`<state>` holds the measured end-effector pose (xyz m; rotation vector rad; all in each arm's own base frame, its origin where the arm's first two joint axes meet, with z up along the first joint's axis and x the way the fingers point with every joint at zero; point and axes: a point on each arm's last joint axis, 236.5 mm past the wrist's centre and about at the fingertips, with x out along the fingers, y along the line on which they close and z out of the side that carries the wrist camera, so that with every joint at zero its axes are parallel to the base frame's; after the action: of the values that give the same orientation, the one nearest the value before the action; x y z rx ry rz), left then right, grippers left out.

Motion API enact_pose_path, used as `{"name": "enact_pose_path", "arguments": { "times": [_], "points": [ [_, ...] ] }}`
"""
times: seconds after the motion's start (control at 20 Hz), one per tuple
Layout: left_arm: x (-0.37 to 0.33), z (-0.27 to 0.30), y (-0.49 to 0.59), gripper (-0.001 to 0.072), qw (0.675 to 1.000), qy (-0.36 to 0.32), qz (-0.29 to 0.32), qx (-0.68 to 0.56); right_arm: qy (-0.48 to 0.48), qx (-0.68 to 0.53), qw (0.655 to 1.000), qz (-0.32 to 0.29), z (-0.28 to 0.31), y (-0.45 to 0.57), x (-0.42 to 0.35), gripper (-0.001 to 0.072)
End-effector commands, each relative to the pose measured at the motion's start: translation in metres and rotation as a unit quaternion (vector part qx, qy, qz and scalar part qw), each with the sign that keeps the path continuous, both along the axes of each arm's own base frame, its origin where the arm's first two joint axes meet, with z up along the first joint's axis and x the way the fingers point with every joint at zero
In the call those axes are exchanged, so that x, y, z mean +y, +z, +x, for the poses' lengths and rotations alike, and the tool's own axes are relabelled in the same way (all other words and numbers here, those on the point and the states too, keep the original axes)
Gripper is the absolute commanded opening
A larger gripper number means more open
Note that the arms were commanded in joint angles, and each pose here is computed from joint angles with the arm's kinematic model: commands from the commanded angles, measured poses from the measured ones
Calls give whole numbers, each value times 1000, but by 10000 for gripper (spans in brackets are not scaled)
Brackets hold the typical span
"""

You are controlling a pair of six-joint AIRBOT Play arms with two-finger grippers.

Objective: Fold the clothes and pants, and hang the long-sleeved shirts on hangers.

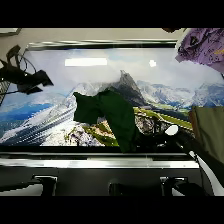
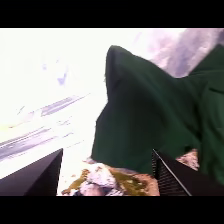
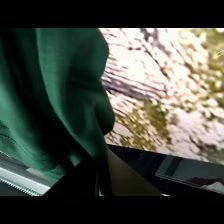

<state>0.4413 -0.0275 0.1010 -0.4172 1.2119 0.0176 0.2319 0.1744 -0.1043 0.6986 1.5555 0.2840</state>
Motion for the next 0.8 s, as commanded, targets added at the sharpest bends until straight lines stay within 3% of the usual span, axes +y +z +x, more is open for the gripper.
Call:
{"name": "enact_pose_path", "arguments": {
  "times": [0.0, 0.15, 0.75],
  "points": [
    [17, -13, -46, 629, 998, 7, -57, 33, 17, -11, 1000, -9, 3, 7, 0, 28],
    [-6, -20, -88, 628, 987, -5, -161, 25, 23, -11, 999, -29, -1, 14, -8, 28],
    [-90, -47, -200, 601, 968, -79, -217, 102, 34, -1, 999, -24, -11, 23, -7, 29]
  ]
}}
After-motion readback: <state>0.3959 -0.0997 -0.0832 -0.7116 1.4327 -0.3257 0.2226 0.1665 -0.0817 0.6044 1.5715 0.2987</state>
